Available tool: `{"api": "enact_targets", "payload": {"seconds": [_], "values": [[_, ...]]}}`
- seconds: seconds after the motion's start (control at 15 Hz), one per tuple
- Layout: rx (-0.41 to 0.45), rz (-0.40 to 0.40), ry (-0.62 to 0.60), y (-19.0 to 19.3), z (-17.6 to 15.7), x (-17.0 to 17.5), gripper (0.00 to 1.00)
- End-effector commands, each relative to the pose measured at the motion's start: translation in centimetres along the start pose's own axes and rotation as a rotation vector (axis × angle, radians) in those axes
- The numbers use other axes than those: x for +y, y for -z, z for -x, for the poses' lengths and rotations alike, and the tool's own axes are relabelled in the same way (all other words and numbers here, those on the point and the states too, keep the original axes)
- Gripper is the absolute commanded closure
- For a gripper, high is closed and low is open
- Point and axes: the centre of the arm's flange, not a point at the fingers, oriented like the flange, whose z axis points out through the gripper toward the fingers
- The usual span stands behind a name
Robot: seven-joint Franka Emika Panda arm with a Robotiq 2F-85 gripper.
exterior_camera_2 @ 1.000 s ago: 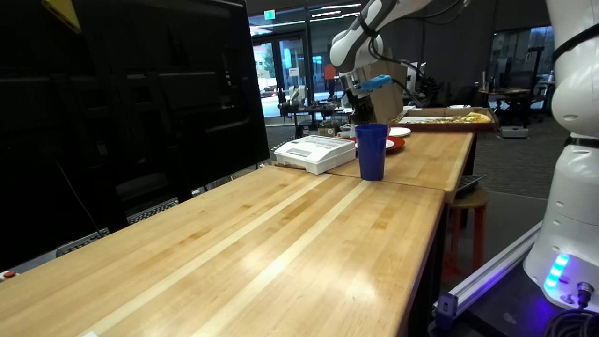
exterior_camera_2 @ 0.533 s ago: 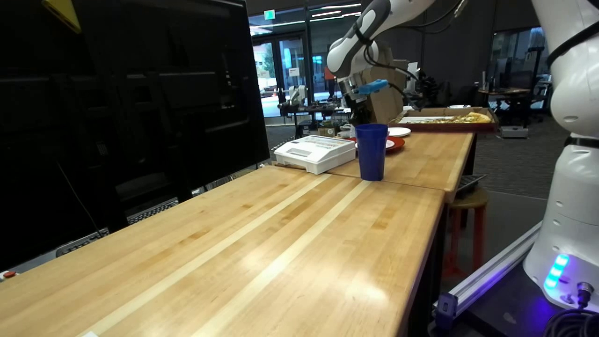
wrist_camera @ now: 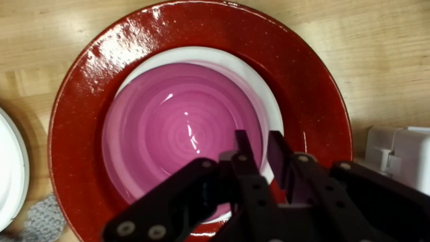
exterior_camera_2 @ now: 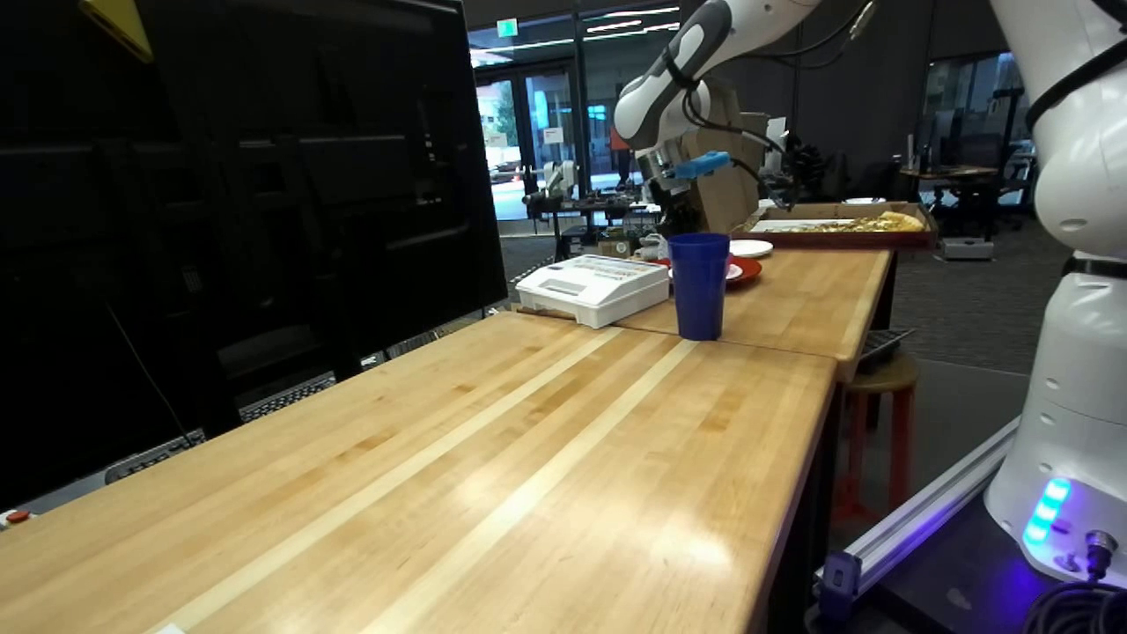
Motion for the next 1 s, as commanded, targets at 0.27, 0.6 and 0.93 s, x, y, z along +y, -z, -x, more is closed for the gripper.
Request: {"api": "enact_targets", "payload": {"seconds": [0.27, 0.6, 0.93], "values": [[0.014, -0.056, -0.008, 1.5, 1.2, -0.3, 0.21], [0.096, -0.139, -0.063, 4.9, 4.6, 0.1, 0.0], [0.163, -0.291, -0.177, 7.9, 10.0, 4.1, 0.0]]}}
